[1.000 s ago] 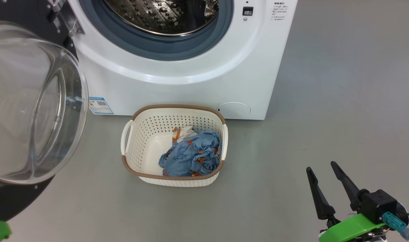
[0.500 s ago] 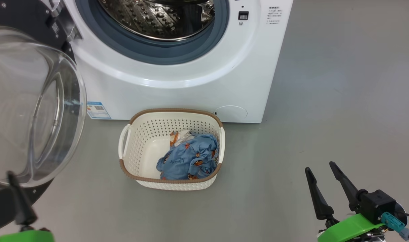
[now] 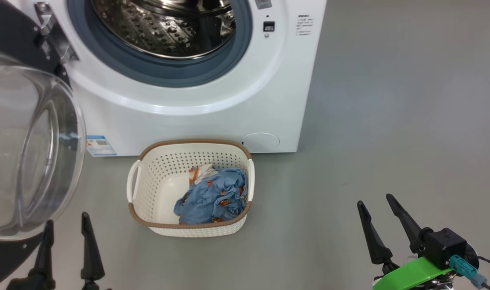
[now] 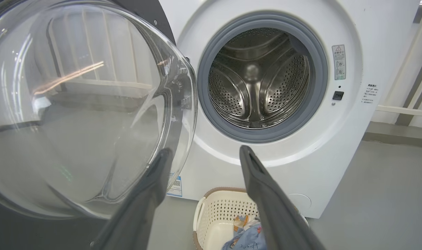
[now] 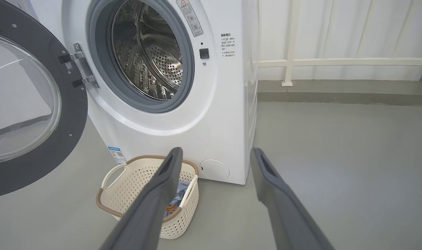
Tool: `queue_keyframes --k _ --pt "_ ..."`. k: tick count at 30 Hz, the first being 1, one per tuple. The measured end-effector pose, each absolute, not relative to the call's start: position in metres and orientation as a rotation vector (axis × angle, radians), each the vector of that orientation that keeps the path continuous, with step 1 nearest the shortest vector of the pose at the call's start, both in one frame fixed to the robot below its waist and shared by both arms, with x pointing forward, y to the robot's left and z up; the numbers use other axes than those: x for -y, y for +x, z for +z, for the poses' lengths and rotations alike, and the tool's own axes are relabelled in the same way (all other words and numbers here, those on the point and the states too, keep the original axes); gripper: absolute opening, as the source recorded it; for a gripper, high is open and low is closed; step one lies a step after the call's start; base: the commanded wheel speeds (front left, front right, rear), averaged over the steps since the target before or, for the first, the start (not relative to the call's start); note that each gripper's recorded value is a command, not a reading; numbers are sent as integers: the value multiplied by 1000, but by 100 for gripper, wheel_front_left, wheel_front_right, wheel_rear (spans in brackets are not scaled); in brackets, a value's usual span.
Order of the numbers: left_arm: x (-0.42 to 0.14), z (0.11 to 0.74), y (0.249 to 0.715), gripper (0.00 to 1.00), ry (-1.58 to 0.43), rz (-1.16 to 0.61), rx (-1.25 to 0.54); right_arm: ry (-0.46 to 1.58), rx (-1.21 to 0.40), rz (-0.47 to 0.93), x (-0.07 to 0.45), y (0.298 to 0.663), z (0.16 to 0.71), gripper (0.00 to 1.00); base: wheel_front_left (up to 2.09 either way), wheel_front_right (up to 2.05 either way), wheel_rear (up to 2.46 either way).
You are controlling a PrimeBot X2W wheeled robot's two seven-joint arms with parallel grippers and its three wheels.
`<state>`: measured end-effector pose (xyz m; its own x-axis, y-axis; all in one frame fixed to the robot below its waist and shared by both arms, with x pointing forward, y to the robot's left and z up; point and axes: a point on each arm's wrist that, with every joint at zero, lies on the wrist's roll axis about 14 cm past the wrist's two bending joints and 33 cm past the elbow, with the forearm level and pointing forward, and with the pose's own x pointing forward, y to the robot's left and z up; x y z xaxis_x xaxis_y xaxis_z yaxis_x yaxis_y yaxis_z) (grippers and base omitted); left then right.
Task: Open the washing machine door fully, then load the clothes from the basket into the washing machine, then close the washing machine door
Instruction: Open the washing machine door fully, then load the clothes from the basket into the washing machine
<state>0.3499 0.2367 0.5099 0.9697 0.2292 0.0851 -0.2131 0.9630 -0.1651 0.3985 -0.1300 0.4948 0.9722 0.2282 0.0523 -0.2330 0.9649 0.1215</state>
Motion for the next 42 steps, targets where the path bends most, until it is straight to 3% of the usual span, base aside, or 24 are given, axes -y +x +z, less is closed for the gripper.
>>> queue_keyframes --k 17,42 --pt "-183 503 353 100 -111 35 71 113 97 138 161 376 514 100 0 0 0" --pt "-189 497 343 100 -98 58 52 105 117 131 162 369 520 100 0 0 0"
